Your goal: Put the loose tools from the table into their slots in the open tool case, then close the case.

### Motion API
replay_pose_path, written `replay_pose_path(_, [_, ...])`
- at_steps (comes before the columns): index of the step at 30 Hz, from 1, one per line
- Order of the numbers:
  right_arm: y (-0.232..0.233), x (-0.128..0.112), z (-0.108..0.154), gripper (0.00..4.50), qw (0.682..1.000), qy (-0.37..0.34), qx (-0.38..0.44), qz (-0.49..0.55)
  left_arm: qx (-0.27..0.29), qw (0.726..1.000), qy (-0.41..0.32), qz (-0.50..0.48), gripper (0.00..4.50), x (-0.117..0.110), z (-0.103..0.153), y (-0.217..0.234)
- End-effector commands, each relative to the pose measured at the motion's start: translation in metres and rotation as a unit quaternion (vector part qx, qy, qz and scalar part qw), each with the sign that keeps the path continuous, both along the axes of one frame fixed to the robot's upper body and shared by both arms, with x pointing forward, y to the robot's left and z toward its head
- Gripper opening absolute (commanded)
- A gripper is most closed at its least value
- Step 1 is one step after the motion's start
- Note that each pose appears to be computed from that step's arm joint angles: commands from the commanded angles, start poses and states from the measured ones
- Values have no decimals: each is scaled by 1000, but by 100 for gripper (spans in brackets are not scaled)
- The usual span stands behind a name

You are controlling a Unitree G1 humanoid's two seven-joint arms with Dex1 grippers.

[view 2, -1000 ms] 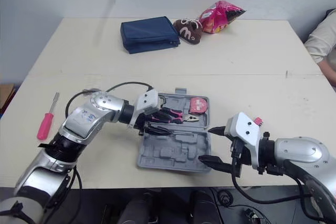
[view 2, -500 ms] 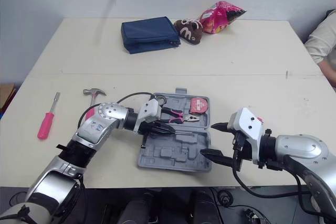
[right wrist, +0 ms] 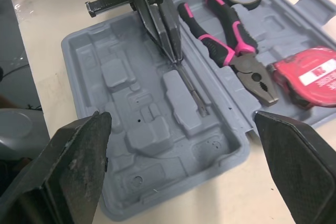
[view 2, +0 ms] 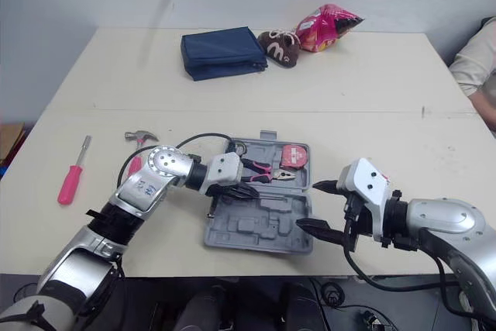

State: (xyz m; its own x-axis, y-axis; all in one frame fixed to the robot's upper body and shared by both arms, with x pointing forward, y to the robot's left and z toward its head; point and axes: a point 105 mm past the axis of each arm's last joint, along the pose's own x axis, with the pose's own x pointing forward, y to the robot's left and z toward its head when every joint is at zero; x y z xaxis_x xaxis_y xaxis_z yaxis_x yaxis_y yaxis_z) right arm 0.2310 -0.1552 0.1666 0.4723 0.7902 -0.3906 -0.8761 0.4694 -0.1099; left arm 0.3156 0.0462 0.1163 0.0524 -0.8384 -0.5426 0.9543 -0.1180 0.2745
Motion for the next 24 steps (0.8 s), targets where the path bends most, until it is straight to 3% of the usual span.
replay_pose_path(1, [-2, -1, 4, 450, 1000, -19, 1, -5, 108, 992, 41, 52, 4, 2, -49, 33])
replay_pose_path(24, [4, 7, 10, 450, 999, -36, 3, 7, 185, 977, 72, 83, 4, -2, -66, 57])
